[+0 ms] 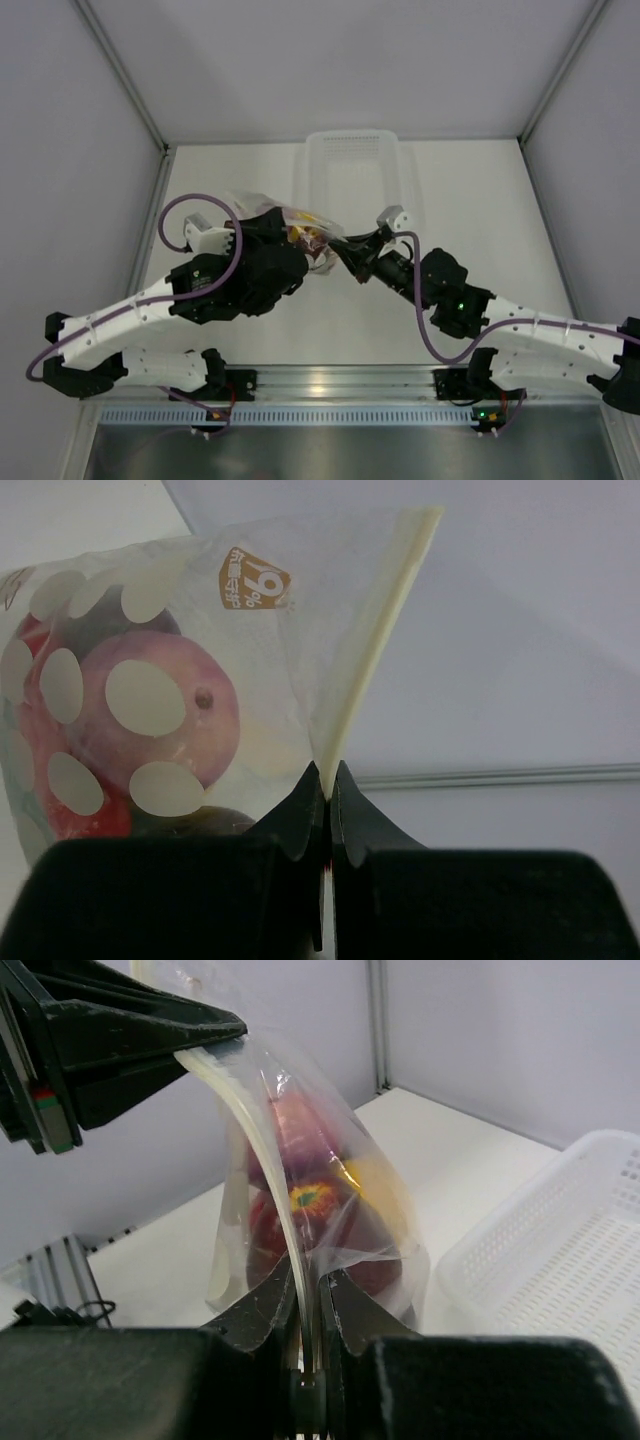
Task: Open the zip-top bag and remove the fake food
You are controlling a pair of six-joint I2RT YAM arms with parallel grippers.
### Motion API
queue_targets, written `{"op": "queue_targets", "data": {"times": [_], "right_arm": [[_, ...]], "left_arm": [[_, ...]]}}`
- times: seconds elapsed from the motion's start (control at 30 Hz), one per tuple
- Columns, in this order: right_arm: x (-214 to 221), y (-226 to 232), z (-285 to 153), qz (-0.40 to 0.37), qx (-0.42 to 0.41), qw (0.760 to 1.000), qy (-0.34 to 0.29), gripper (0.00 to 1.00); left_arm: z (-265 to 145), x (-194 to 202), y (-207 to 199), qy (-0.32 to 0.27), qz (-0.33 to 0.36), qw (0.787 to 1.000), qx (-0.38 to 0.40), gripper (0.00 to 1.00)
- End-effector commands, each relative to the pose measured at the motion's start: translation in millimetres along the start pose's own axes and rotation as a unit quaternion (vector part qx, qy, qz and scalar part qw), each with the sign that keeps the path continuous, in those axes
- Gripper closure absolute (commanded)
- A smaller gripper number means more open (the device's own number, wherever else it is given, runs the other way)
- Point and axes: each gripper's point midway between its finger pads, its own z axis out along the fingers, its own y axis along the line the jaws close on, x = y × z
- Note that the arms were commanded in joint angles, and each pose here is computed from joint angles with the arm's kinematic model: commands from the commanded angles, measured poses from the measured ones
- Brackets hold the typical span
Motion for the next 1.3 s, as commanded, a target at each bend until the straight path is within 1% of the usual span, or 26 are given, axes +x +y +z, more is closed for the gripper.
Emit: {"op": "queue_targets", "data": {"times": [0.0, 0.07, 0.13, 0.23, 0.27, 0.4, 0.43, 0.47, 0.5, 0.53, 0.57, 0.6, 0.63, 0.67, 0.7, 0.73, 0.77, 0.8, 0.83, 0.87, 0.9, 0.93, 1.0, 1.03, 1.1, 1.27], "right_arm": [[-21.7, -9.4, -8.1, -0.083, 0.001, 0.996, 0.016, 1.0], [-26.6, -5.6, -12.9, -0.111, -0.019, 0.993, 0.035, 1.0], [-23.7, -5.2, -19.2, -0.128, -0.029, 0.989, 0.071, 1.0], [-22.3, -4.0, -24.6, -0.147, -0.041, 0.983, 0.104, 1.0], [-22.0, -4.5, -25.4, -0.152, -0.042, 0.981, 0.11, 1.0], [-25.5, -8.0, -30.6, -0.158, -0.036, 0.979, 0.125, 1.0], [-25.0, -8.5, -31.3, -0.158, -0.035, 0.978, 0.128, 1.0], [-21.0, -9.4, -33.9, -0.161, -0.036, 0.976, 0.139, 1.0], [-22.4, -10.1, -34.7, -0.161, -0.034, 0.976, 0.14, 1.0], [-21.4, -11.0, -36.0, -0.161, -0.033, 0.976, 0.144, 1.0], [-17.2, -12.0, -38.4, -0.167, -0.034, 0.973, 0.154, 1.0], [-17.4, -13.5, -40.5, -0.17, -0.032, 0.972, 0.157, 1.0], [-15.4, -17.1, -42.0, -0.176, -0.026, 0.97, 0.164, 1.0], [-10.3, -18.8, -46.0, -0.18, -0.027, 0.967, 0.178, 1.0], [-10.9, -19.0, -48.9, -0.182, -0.029, 0.966, 0.18, 1.0], [-9.9, -16.8, -51.6, -0.186, -0.039, 0.964, 0.184, 1.0], [-8.2, -17.0, -54.5, -0.186, -0.04, 0.963, 0.19, 1.0], [-7.6, -17.3, -58.9, -0.185, -0.041, 0.962, 0.197, 1.0], [-6.9, -18.2, -61.5, -0.182, -0.039, 0.962, 0.202, 1.0], [-6.7, -19.7, -63.7, -0.18, -0.035, 0.961, 0.205, 1.0], [-7.1, -20.9, -68.2, -0.177, -0.032, 0.962, 0.208, 1.0], [-7.3, -20.8, -70.0, -0.173, -0.031, 0.962, 0.208, 1.0], [-9.5, -21.0, -75.4, -0.169, -0.031, 0.964, 0.205, 1.0], [-8.4, -19.5, -79.1, -0.168, -0.037, 0.963, 0.21, 1.0], [-10.9, -17.9, -84.7, -0.166, -0.044, 0.963, 0.208, 1.0], [-18.0, -13.7, -97.5, -0.165, -0.061, 0.964, 0.2, 1.0]], "left_arm": [[-3.7, -21.1, -4.0, -0.004, -0.011, 1.0, 0.011, 1.0], [-4.6, -28.4, 6.1, -0.002, 0.01, 1.0, 0.01, 1.0], [-5.6, -31.9, 13.5, 0.001, 0.045, 0.999, 0.01, 0.91], [-8.0, -37.3, 16.2, 0.008, 0.109, 0.994, 0.012, 0.87], [-8.3, -38.9, 17.4, 0.009, 0.122, 0.992, 0.012, 0.83], [-10.7, -50.2, 20.0, 0.01, 0.192, 0.981, 0.017, 0.55], [-11.4, -52.9, 19.2, 0.011, 0.202, 0.979, 0.019, 0.4], [-13.4, -58.9, 13.8, 0.013, 0.204, 0.979, 0.022, 0.34], [-14.8, -61.4, 12.5, 0.017, 0.235, 0.971, 0.025, 0.3], [-15.4, -61.5, 9.6, 0.02, 0.255, 0.966, 0.027, 0.16], [-18.0, -65.5, -1.0, 0.025, 0.263, 0.964, 0.034, 0.14], [-18.5, -64.2, -9.4, 0.027, 0.326, 0.944, 0.049, 0.06], [-19.1, -49.4, -17.1, 0.045, 0.363, 0.928, 0.065, 0.02], [-20.3, -39.2, -24.6, 0.059, 0.397, 0.912, 0.086, 0.02], [-21.0, -26.8, -39.7, 0.064, 0.471, 0.87, 0.133, 0.02], [-34.0, 17.4, -44.7, 0.139, 0.514, 0.82, 0.209, 0.02], [-40.7, 36.6, -45.8, 0.166, 0.544, 0.785, 0.247, 0.02], [-48.6, 52.9, -48.1, 0.186, 0.589, 0.729, 0.295, 0.02], [-60.6, 83.6, -43.0, 0.23, 0.605, 0.684, 0.338, 0.02], [-66.5, 94.1, -40.2, 0.247, 0.608, 0.665, 0.357, 0.02], [-69.4, 101.7, -38.3, 0.249, 0.627, 0.633, 0.38, 0.02], [-72.2, 113.2, -34.8, 0.253, 0.628, 0.618, 0.399, 0.02], [-94.2, 131.0, -30.2, 0.283, 0.624, 0.559, 0.468, 0.02], [-101.3, 137.0, -25.2, 0.296, 0.621, 0.54, 0.485, 0.02], [-114.6, 144.2, -26.8, 0.305, 0.607, 0.515, 0.523, 0.02], [-133.7, 154.6, -16.3, 0.328, 0.593, 0.465, 0.57, 0.02]]}}
